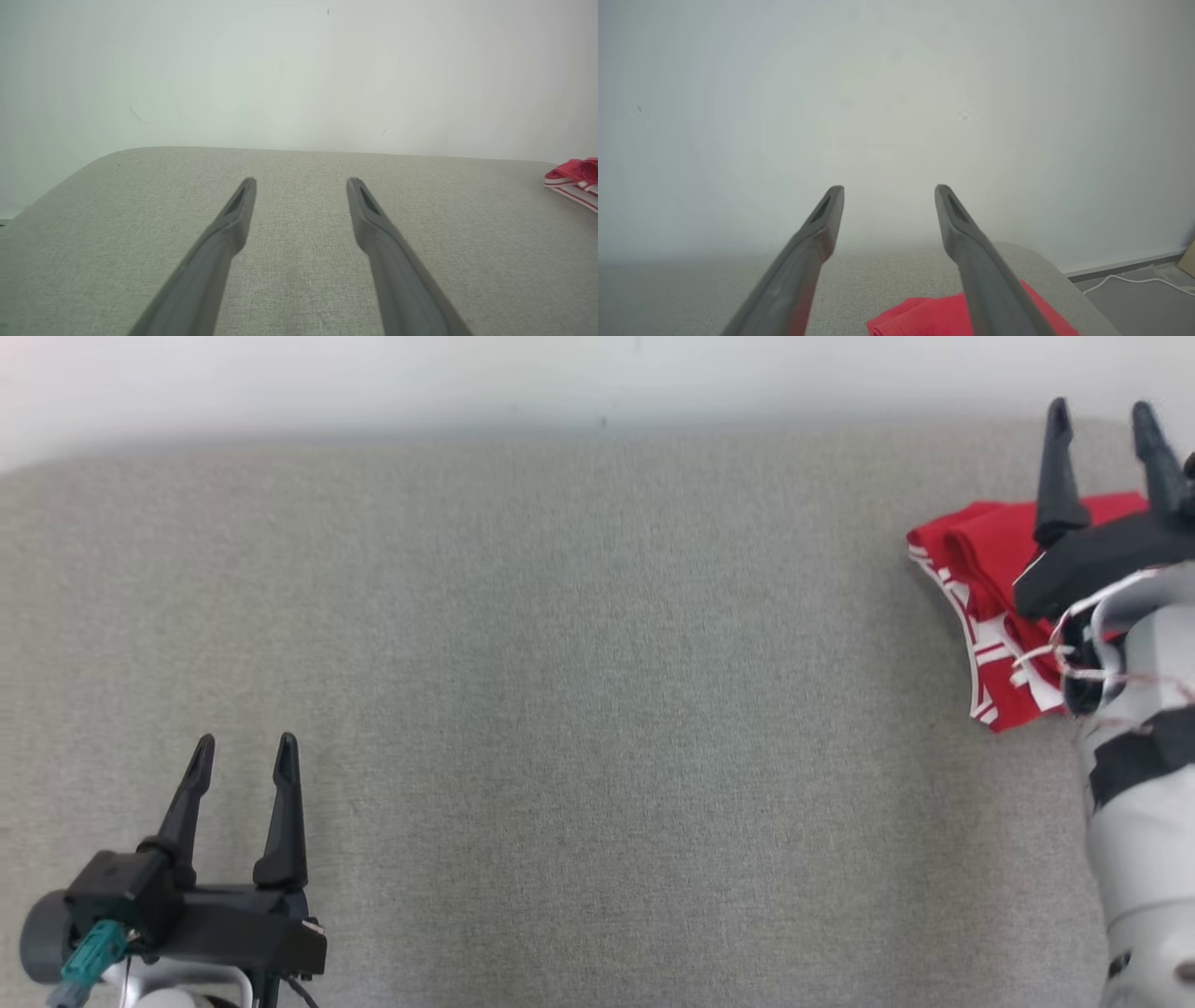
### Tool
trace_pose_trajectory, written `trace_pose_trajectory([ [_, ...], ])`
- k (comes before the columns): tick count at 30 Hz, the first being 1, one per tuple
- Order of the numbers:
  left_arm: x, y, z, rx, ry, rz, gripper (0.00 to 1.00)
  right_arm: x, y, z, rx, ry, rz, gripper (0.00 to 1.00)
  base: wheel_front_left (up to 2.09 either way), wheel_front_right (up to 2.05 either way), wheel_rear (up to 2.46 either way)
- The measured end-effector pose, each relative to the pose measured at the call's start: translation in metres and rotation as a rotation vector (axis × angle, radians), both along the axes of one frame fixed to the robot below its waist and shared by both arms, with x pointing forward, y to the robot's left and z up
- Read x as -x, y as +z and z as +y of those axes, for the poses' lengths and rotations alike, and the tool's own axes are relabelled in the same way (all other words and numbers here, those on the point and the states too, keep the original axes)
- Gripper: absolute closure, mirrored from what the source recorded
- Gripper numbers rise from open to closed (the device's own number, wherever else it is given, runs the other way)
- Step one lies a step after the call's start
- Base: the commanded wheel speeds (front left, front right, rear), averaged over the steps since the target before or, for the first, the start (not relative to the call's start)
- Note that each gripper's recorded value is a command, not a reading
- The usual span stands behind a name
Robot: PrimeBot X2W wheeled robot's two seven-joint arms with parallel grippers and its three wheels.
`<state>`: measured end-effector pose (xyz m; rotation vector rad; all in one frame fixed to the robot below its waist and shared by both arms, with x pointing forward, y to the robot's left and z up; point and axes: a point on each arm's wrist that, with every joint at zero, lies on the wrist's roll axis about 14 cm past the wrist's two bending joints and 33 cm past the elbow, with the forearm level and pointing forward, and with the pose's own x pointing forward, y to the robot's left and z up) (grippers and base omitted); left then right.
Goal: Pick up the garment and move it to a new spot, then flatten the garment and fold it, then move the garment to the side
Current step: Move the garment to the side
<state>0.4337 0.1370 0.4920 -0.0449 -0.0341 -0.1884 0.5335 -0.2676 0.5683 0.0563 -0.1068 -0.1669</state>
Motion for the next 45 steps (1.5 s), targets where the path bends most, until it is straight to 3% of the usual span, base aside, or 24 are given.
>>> trace_pose_trajectory([
  [9, 0.025, 0.015, 0.013, 0.067, 0.065, -0.016, 0.0, 0.045, 0.0, 0.036, -0.094, 0.104, -0.069, 0.0, 0.0, 0.0, 0.0],
  [23, 0.061, 0.017, 0.033, 0.114, 0.137, 0.021, 0.0, 0.105, -0.023, 0.071, -0.153, 0.186, -0.012, 0.0, 0.0, 0.0, 0.0],
  [45, 0.081, -0.001, 0.041, 0.09, 0.118, 0.062, 0.0, 0.142, -0.074, 0.107, -0.243, 0.277, 0.134, 0.0, 0.0, 0.0, 0.0],
])
